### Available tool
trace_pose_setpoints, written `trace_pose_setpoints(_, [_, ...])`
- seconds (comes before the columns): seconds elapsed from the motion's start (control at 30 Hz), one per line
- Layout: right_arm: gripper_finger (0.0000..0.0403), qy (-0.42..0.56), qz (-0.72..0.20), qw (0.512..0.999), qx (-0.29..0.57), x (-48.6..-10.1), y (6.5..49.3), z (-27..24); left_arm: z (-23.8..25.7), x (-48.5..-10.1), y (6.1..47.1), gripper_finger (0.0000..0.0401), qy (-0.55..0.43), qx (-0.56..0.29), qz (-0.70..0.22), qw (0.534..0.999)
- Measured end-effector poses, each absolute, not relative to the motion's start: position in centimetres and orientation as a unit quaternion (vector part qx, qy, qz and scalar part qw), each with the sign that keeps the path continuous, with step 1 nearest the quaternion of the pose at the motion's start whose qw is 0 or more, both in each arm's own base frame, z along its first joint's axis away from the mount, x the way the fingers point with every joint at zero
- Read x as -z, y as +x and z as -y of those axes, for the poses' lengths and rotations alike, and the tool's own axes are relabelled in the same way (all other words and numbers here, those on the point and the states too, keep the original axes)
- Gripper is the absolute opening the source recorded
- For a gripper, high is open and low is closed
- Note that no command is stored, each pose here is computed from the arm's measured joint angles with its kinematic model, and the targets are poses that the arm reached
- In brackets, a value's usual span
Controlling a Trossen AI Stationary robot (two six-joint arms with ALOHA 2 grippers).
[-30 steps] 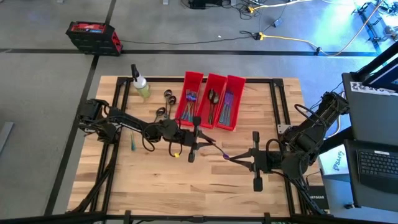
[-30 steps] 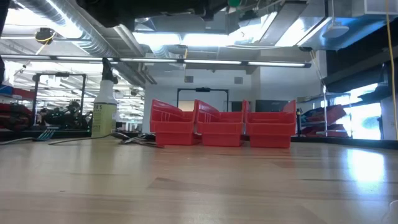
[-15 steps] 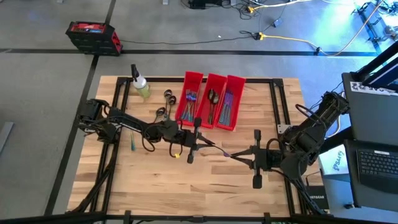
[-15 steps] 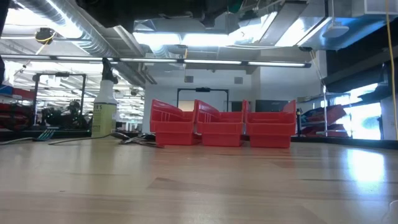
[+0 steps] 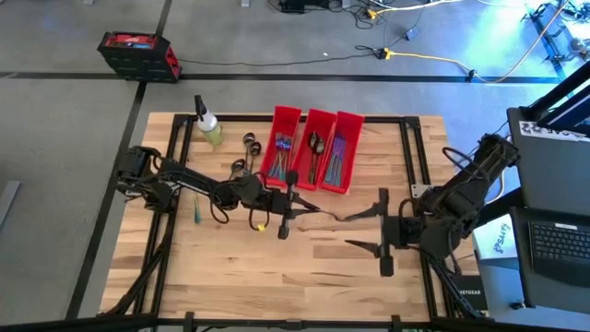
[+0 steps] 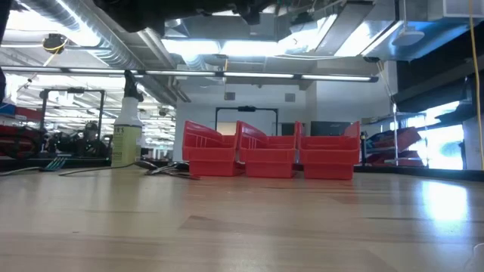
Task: Sort silverware
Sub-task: Put the blue fork into the left red silverware bin
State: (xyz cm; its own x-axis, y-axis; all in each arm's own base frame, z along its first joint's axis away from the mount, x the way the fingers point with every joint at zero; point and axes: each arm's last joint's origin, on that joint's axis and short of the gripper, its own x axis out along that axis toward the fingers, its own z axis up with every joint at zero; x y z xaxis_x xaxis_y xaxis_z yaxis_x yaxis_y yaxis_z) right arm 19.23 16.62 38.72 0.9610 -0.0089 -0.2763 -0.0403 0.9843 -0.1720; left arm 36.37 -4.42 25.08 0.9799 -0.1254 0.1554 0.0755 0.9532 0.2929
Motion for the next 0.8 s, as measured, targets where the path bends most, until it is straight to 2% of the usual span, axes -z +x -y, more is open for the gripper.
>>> trace_pose_setpoints(0.13, [0.0286,-0.095,-0.127,0.987,0.011,-39.4,18.6,-15.9,4.3,-25.3,36.3,0.0002,0.148,0.043,0.096,0.983])
trace_pose_setpoints(0.27, [0.0316,-0.134,-0.137,0.979,0.064,-39.4,17.9,-14.9,4.3,-25.5,36.3,0.0002,0.149,0.046,0.104,0.982])
trace_pose_setpoints(0.5, [0.0315,-0.174,-0.168,0.958,0.153,-38.4,16.8,-13.4,4.4,-26.0,36.1,0.0001,0.157,0.055,0.122,0.979])
trace_pose_setpoints(0.67, [0.0314,-0.164,-0.222,0.951,0.136,-37.3,16.1,-12.8,3.8,-27.3,35.4,0.0001,0.174,0.030,0.118,0.977])
trace_pose_setpoints(0.8, [0.0314,-0.159,-0.235,0.949,0.138,-36.4,15.2,-12.9,2.8,-28.1,34.8,0.0001,0.190,-0.040,0.082,0.977])
